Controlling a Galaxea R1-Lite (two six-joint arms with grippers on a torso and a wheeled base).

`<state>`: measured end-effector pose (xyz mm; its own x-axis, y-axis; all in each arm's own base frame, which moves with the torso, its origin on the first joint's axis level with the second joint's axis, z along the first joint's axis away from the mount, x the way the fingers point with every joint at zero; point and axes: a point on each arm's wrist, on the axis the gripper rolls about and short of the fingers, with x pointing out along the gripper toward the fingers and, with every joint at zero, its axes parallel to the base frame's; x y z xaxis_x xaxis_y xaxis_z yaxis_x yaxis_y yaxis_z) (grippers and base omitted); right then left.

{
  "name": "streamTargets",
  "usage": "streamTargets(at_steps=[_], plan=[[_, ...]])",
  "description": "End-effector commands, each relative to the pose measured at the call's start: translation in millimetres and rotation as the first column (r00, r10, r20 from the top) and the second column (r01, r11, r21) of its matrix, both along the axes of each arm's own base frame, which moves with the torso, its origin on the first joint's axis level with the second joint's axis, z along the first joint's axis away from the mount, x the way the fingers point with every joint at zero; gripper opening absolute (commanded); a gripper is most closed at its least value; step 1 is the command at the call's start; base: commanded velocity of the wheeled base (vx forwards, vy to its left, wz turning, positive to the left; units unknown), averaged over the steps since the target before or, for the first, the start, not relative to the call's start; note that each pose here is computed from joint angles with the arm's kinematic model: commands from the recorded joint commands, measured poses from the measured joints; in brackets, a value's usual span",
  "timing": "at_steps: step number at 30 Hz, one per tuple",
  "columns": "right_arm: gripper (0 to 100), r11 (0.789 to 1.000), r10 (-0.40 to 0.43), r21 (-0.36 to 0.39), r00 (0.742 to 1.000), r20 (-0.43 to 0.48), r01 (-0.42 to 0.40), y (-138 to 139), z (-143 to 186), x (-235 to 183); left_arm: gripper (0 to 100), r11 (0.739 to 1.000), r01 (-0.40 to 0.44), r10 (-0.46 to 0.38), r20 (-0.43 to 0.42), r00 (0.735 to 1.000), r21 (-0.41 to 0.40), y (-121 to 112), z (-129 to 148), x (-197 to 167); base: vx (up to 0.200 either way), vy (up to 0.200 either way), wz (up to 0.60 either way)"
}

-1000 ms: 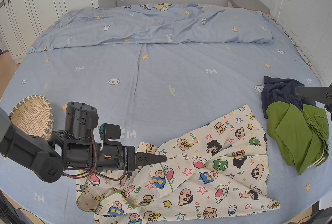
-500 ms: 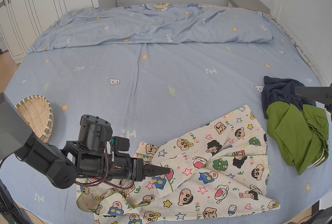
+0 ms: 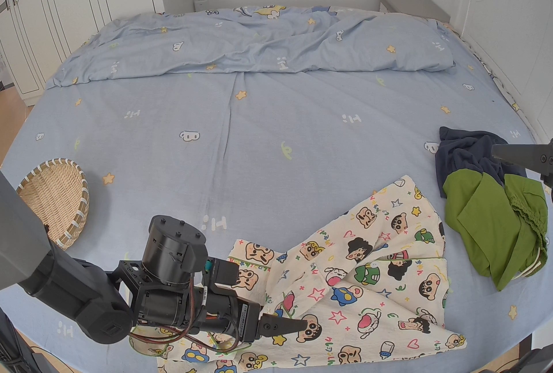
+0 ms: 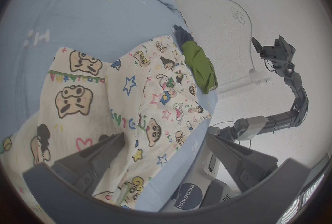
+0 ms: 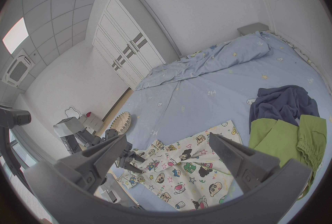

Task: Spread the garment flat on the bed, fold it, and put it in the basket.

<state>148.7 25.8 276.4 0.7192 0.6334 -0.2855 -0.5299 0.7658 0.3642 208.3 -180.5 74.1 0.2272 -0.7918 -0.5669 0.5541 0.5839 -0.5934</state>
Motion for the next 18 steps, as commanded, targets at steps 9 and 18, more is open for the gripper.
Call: streamTargets(at_steps=[9, 18], plan=[[100, 1.000, 0.000, 0.000, 1.000, 0.000, 0.000, 0.1, 0.2, 0.4, 100, 0.994, 0.105, -0.105, -0.012, 0.994, 0.008, -11.9, -0.8, -27.9, 0.000, 0.000, 0.00], [100, 1.000, 0.002, 0.000, 1.000, 0.000, -0.002, 0.2, 0.2, 0.4, 100, 0.996, 0.003, 0.005, 0.095, 0.995, -0.084, 8.9, 36.6, -13.1, 0.000, 0.000, 0.00]])
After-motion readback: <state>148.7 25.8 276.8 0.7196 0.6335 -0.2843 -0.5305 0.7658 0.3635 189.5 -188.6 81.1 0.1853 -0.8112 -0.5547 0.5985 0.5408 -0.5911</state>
